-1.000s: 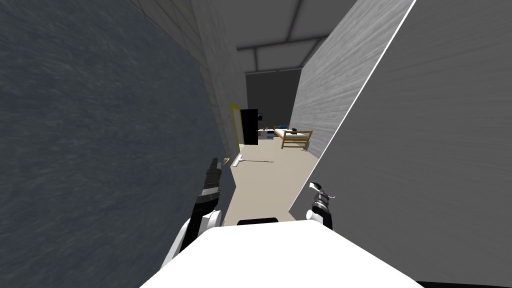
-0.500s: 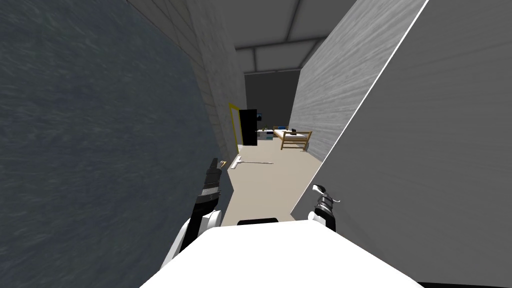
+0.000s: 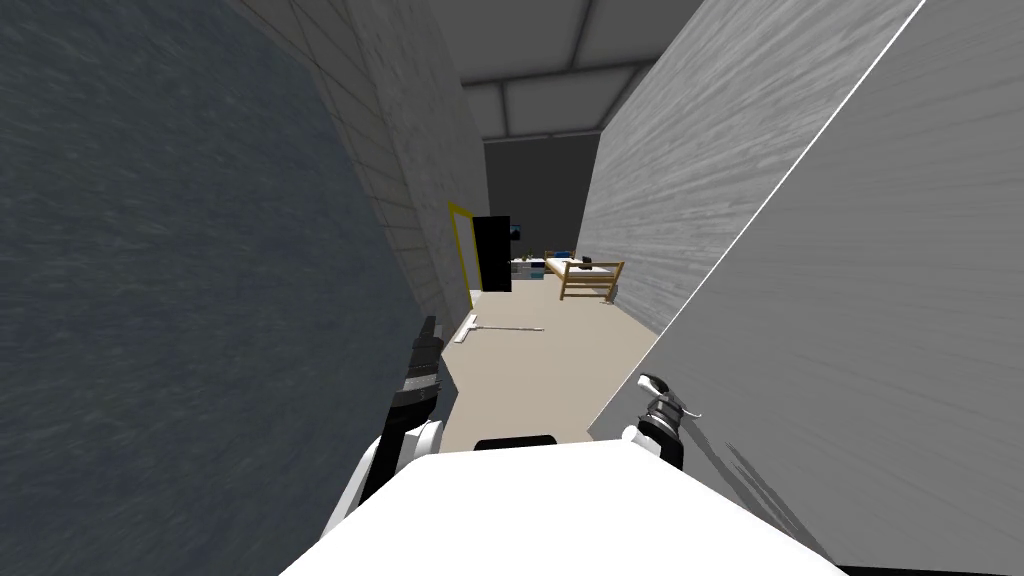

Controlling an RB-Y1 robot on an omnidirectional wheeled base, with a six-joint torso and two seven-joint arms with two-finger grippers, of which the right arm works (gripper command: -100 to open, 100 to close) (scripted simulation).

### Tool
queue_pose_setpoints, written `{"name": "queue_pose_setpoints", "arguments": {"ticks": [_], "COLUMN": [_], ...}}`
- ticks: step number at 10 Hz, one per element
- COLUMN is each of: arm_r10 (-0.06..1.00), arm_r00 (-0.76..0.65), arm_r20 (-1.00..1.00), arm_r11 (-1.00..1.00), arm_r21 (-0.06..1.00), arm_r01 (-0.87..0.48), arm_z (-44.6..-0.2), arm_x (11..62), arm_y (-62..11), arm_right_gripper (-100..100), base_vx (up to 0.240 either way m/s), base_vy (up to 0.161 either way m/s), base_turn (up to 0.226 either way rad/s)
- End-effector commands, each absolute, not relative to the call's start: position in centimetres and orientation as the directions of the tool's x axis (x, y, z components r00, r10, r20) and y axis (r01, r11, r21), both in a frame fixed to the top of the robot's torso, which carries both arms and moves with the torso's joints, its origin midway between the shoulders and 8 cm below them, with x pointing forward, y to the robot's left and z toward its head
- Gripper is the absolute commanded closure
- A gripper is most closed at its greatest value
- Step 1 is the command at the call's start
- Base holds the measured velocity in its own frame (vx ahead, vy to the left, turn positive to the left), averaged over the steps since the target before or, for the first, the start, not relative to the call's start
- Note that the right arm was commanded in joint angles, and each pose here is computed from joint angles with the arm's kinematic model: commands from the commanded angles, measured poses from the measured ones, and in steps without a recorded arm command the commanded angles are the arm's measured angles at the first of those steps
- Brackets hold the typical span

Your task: Push the door open

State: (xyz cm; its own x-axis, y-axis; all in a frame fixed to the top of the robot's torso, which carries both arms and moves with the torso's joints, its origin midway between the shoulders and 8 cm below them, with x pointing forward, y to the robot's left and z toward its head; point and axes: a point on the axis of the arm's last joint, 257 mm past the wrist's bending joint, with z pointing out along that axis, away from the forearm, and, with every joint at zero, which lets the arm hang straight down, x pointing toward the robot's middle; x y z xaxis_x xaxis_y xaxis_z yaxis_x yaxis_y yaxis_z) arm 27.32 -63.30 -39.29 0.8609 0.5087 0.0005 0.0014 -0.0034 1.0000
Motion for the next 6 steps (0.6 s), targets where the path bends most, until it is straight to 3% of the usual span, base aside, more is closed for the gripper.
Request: {"name": "queue_pose_setpoints", "arguments": {"ticks": [1, 4, 6], "arm_r10": [0.485, 0.446, 0.416], "arm_r00": [0.875, 0.895, 0.909], "arm_r20": [0.0, -0.002, -0.002], "arm_r11": [0.0, 0.0, 0.0], "arm_r21": [1.0, 1.0, 1.0], "arm_r01": [0.0, 0.003, 0.002], "arm_z": [-39.2, -39.2, -39.2], "arm_x": [26.5, 24.9, 23.8], "arm_y": [-64.0, -64.8, -65.4], "arm_right_gripper": [100, 100, 100], "base_vx": [0.183, 0.113, 0.182], "base_vy": [-0.058, -0.056, -0.112], "base_turn": [-0.037, -0.032, -0.027]}}
